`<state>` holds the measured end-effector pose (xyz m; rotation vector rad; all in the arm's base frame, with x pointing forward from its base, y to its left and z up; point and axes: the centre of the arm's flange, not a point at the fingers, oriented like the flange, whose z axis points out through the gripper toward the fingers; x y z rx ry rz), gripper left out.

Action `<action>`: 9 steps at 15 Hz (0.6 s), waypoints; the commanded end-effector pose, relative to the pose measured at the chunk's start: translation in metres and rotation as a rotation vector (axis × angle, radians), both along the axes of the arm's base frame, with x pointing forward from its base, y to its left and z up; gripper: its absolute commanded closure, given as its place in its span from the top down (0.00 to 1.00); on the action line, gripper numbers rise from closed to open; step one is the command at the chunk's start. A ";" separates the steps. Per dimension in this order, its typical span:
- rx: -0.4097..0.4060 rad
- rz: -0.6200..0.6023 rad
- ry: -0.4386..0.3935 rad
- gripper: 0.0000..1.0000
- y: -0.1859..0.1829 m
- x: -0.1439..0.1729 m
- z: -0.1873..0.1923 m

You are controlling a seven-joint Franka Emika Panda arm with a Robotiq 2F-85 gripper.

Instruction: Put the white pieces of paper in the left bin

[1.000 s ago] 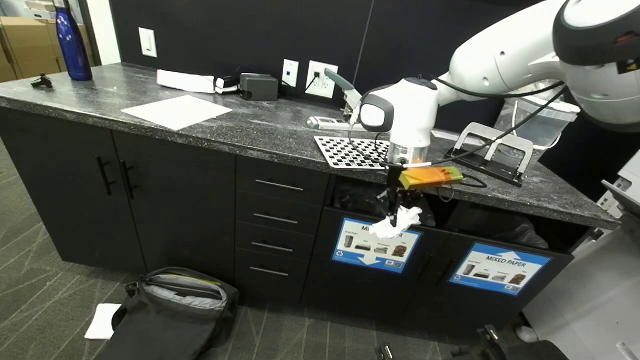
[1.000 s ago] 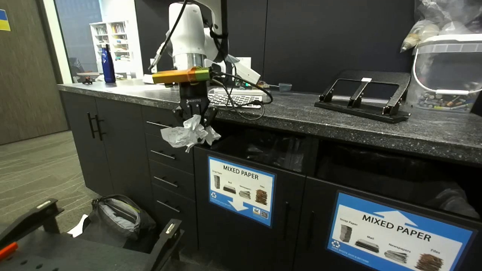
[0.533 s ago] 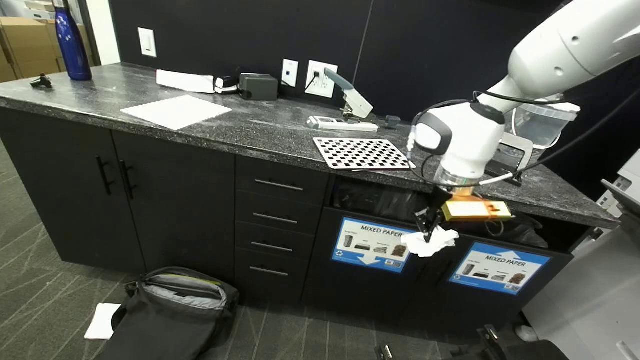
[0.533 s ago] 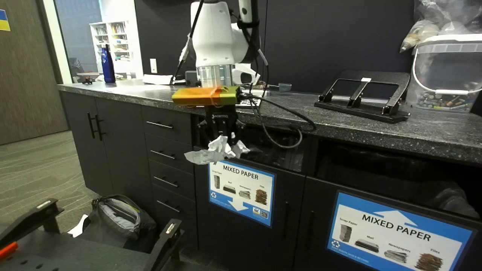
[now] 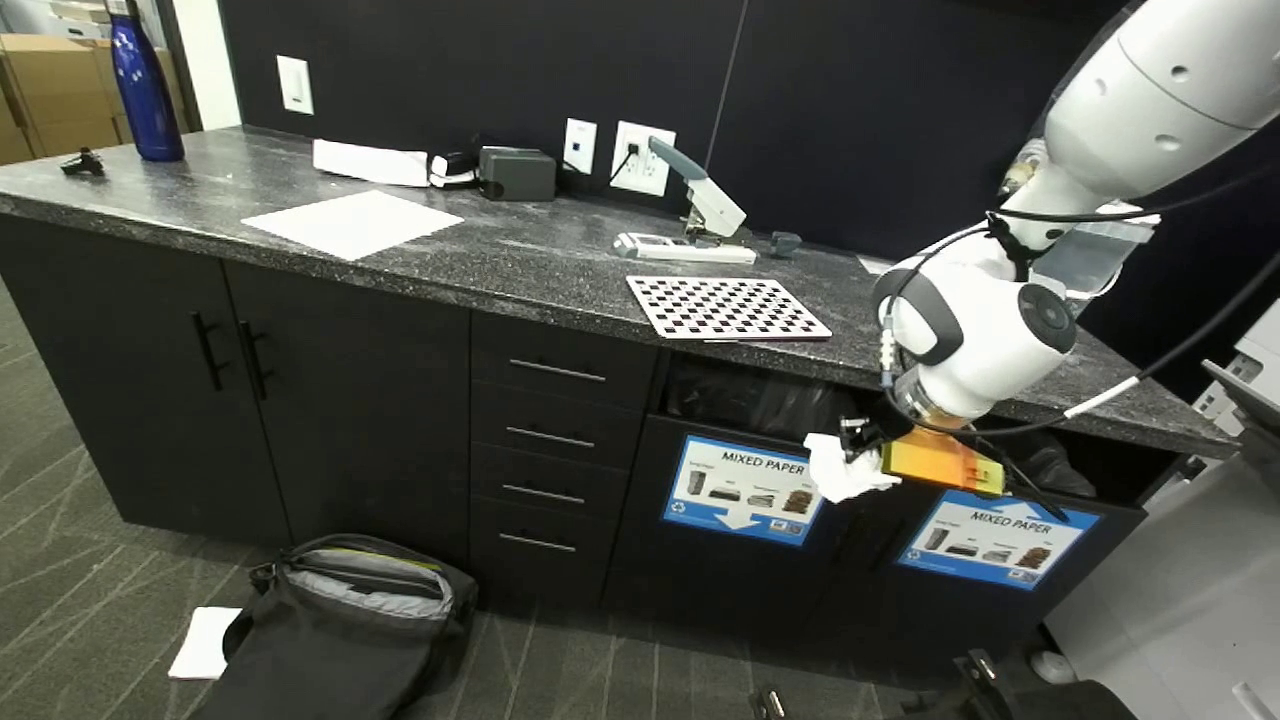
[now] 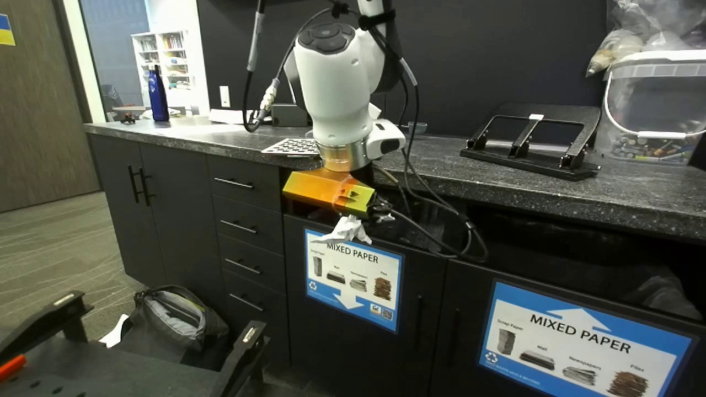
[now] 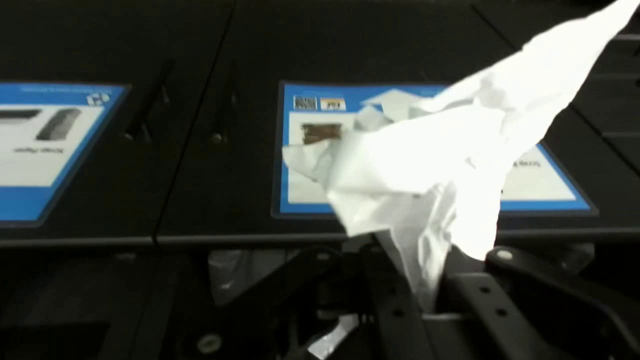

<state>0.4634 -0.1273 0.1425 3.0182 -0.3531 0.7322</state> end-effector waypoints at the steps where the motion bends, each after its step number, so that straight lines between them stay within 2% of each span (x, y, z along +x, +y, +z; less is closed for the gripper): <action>1: -0.022 -0.047 -0.201 0.08 0.029 0.006 -0.011; 3: -0.033 -0.057 -0.304 0.08 0.027 0.015 -0.011; 5: -0.013 -0.089 -0.362 0.08 0.021 0.013 -0.009; 9: 0.013 -0.109 -0.385 0.08 0.020 -0.005 -0.017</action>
